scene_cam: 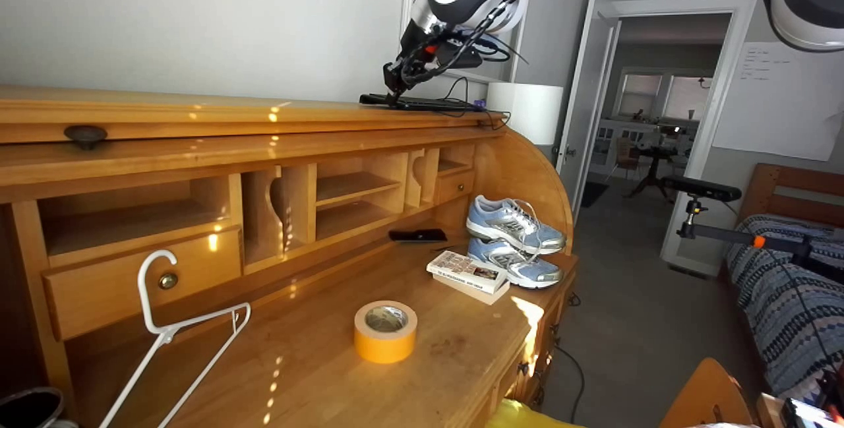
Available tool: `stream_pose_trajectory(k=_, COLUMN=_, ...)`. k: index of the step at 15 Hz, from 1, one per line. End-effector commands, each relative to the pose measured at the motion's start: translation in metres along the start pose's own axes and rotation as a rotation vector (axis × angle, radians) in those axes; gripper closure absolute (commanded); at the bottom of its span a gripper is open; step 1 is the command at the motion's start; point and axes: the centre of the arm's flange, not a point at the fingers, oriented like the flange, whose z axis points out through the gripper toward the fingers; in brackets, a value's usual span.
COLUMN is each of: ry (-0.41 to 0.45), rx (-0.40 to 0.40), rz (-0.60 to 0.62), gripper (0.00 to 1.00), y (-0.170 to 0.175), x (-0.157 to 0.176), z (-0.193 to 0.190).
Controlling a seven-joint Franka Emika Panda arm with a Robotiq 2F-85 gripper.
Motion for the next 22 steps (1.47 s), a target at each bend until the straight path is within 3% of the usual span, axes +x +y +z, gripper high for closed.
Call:
stream_pose_trajectory(k=1, ry=-0.004, rx=-0.014, rz=0.031, gripper=1.0, y=0.013, x=-0.008, z=-0.003)
stream_pose_trajectory(k=22, ry=-0.012, rx=-0.043, rz=0.056, gripper=1.0, y=0.036, x=-0.008, z=-0.002)
